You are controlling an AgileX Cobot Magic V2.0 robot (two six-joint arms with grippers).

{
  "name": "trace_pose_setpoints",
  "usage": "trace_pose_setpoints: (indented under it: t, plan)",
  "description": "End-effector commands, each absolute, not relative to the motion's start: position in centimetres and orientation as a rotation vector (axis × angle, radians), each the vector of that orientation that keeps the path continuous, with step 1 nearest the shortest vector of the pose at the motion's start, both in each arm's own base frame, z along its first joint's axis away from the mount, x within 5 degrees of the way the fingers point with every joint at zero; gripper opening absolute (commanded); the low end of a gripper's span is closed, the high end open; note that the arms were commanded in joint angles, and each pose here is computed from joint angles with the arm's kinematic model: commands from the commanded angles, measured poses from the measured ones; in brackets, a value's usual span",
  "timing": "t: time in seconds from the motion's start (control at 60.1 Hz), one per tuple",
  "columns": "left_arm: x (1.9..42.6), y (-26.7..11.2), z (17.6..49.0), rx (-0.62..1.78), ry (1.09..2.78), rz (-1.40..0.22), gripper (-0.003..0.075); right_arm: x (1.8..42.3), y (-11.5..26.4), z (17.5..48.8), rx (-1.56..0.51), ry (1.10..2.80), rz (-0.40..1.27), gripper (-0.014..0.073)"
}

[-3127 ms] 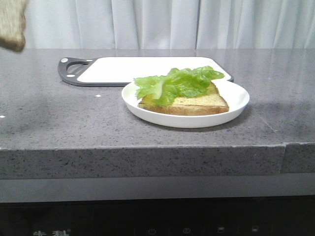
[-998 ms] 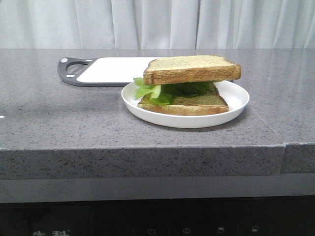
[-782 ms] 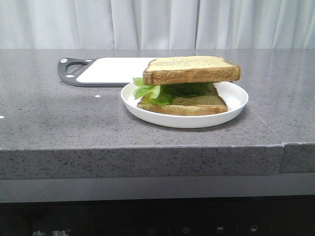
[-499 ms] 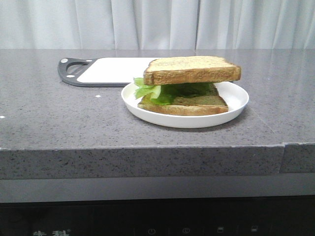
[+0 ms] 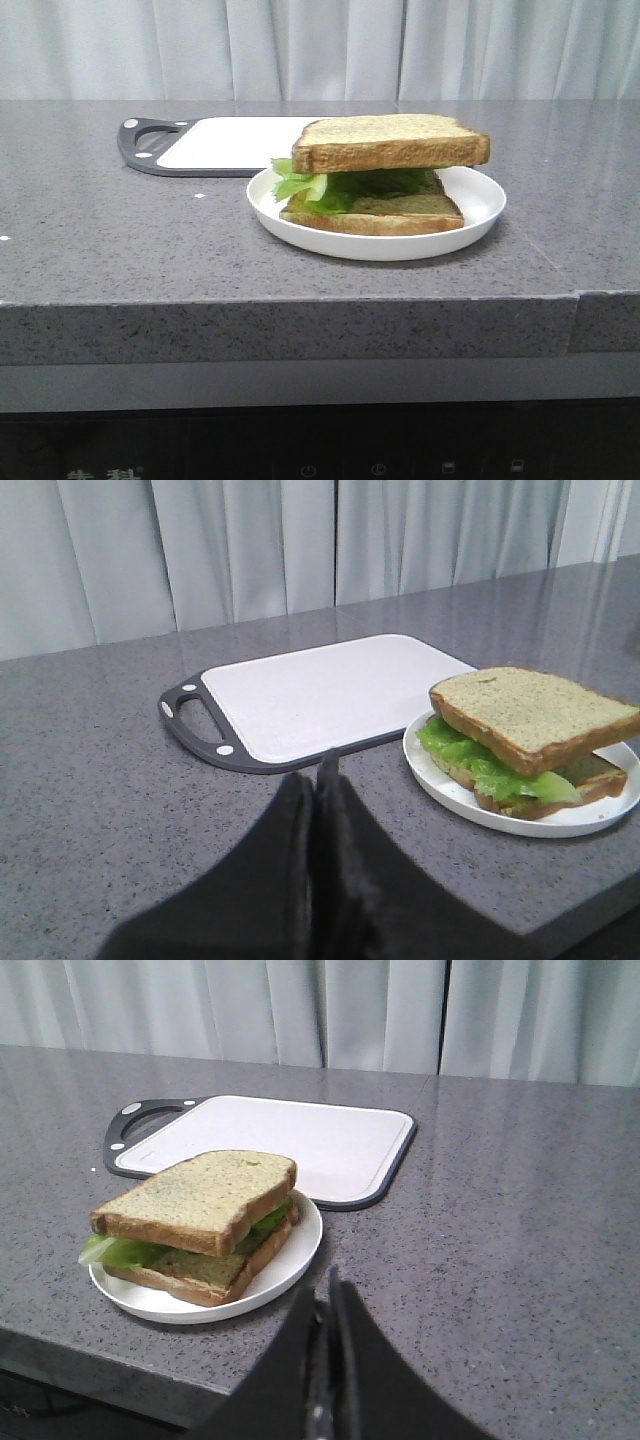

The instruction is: Left arm grabs bread, right arm adds lettuce

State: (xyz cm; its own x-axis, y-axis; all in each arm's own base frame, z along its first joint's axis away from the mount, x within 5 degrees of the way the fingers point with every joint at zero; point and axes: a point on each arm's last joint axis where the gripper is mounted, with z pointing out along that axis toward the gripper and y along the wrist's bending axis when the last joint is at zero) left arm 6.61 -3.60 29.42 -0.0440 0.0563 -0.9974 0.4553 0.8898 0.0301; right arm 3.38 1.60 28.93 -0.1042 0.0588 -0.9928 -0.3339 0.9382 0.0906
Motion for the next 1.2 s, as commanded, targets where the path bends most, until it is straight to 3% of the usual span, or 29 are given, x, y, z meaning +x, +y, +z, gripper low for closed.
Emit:
trace_pose_setpoints:
  t: [0.0, 0.582, 1.181]
  plan:
    - [6.7, -3.3, 31.1, 0.346, 1.499, -0.330, -0.0021, 3.4, 1.5, 30.2, -0.196, 1.563, 0.323, -0.0060]
    - [6.9, -3.1, 30.6, 0.365, 1.492, -0.266, -0.0021, 3.4, 1.5, 30.2, -0.196, 1.563, 0.323, -0.0060]
    - [5.1, -0.7, 23.7, 0.133, 1.448, -0.061, -0.0021, 3.4, 1.5, 30.2, -0.196, 1.563, 0.324, -0.0060]
